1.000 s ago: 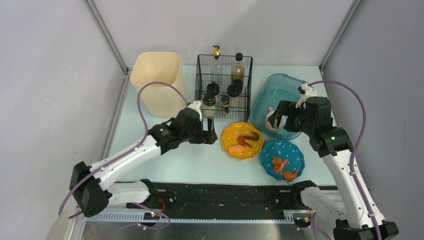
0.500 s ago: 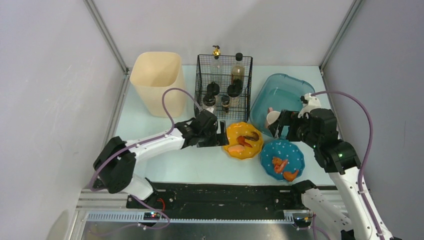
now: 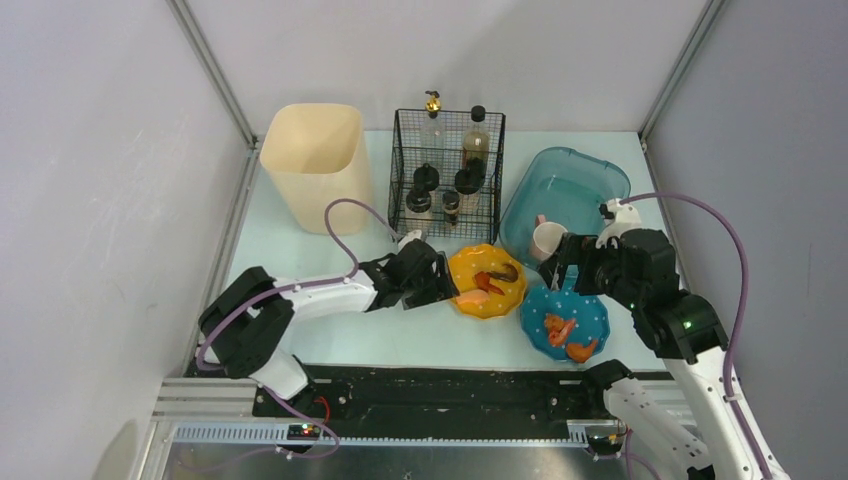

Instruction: Clear the kitchen counter

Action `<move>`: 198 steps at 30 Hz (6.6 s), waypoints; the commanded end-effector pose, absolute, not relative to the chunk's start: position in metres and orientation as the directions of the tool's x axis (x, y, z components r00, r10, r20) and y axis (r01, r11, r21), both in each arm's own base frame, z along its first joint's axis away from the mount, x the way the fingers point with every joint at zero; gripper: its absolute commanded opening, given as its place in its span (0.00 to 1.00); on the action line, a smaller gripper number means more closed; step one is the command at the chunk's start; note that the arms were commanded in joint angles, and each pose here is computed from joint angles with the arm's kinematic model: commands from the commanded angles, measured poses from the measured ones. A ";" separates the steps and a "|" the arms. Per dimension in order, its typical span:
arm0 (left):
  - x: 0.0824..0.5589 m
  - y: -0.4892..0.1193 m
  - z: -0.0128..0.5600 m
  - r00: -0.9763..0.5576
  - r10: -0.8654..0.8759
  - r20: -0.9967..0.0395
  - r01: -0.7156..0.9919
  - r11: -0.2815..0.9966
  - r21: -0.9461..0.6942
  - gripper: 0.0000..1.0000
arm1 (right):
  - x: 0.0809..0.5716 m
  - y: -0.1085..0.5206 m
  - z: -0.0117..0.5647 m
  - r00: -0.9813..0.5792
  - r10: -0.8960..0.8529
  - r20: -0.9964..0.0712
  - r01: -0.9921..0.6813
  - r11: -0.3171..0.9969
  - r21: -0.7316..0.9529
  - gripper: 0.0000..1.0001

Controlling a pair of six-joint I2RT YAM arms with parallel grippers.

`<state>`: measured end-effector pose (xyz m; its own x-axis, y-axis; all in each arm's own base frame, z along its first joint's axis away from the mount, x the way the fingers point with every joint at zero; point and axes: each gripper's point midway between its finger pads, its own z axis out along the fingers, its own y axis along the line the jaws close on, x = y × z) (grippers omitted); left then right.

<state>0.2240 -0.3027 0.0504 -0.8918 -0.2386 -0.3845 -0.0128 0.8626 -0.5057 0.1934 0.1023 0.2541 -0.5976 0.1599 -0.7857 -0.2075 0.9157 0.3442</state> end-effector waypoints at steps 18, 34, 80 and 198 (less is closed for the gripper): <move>0.243 -0.302 0.011 -0.816 -0.398 -0.420 -0.162 0.854 -0.495 0.56 | 0.183 0.096 0.249 -0.590 0.165 -0.790 -0.193 0.922 0.336 1.00; 0.237 -0.300 -0.006 -0.818 -0.408 -0.405 -0.186 0.854 -0.486 0.35 | 0.180 0.098 0.244 -0.600 0.174 -0.781 -0.189 0.918 0.349 0.99; 0.207 -0.283 0.224 -0.741 -0.400 -0.539 0.119 0.712 -0.692 0.00 | 0.186 0.104 0.256 -0.553 0.186 -0.812 -0.224 0.906 0.360 0.99; 0.420 0.078 0.482 -0.207 0.035 -0.978 -0.765 0.617 0.185 0.00 | 0.164 0.096 0.246 -0.600 0.178 -0.780 -0.187 0.917 0.353 1.00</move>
